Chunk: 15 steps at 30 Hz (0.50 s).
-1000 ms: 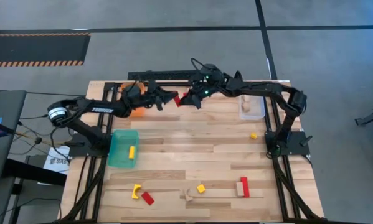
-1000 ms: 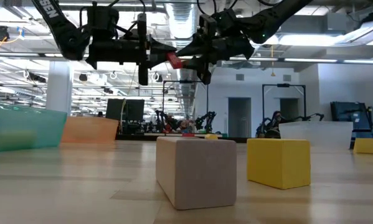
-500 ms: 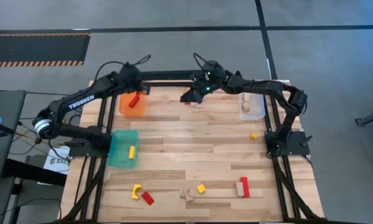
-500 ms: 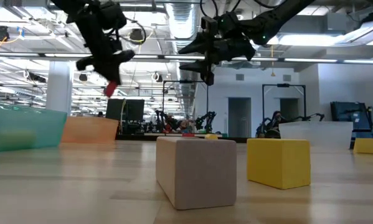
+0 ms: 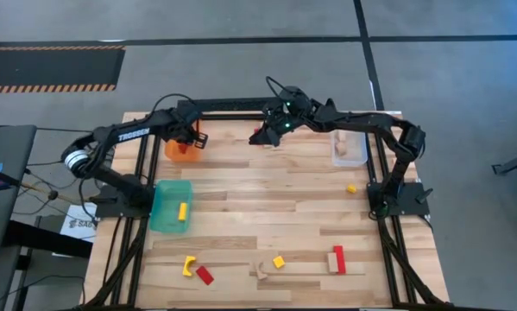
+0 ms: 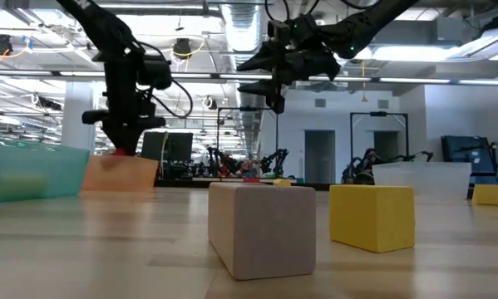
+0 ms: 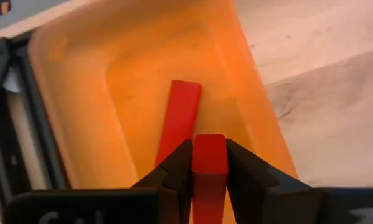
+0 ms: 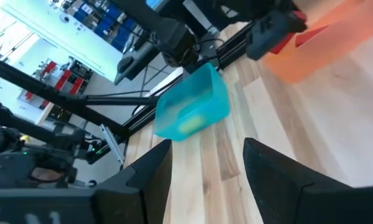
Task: Sort & place blocks by color
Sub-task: Put the red wooden block into the orange bin, then put the brown wooden block into the white bin
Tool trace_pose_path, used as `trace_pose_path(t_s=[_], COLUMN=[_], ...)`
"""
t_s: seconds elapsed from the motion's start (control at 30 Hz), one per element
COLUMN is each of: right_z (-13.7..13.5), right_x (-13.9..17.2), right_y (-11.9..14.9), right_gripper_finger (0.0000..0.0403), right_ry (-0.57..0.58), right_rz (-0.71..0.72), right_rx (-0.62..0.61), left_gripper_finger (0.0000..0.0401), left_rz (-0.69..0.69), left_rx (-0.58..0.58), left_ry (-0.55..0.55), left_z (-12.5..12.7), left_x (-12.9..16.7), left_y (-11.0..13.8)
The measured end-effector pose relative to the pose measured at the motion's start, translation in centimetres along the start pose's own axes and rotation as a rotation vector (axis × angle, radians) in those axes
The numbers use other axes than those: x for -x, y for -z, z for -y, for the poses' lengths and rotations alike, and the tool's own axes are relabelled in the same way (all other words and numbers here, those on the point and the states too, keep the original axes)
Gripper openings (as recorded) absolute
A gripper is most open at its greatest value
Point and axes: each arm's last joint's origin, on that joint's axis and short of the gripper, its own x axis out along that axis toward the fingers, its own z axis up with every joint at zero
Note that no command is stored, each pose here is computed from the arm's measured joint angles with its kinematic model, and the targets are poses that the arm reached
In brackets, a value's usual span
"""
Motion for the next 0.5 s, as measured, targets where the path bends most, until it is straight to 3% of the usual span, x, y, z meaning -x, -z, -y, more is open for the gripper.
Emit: trace_pose_path(t_s=[0.27,0.37,0.5], right_z=[-0.2,-0.3,-1.7], right_x=[-0.5,-0.7,-0.3], right_y=[0.9,1.5,3.0], right_gripper_finger=[0.0206,0.0203,0.0198], right_ry=[0.007,-0.007,-0.002], right_rz=[-0.066,-0.12,-0.252], right_rx=[-0.05,-0.103,-0.184], left_gripper_finger=[0.0138,0.0171,0.0206], left_rz=[-0.005,0.02,0.139], left_rx=[-0.038,-0.054,-0.091], left_ry=[0.018,0.044,0.183], left_z=[0.5,0.4,0.5], left_x=[-1.0,0.1,3.3], left_y=[-0.4,-0.8,-1.8])
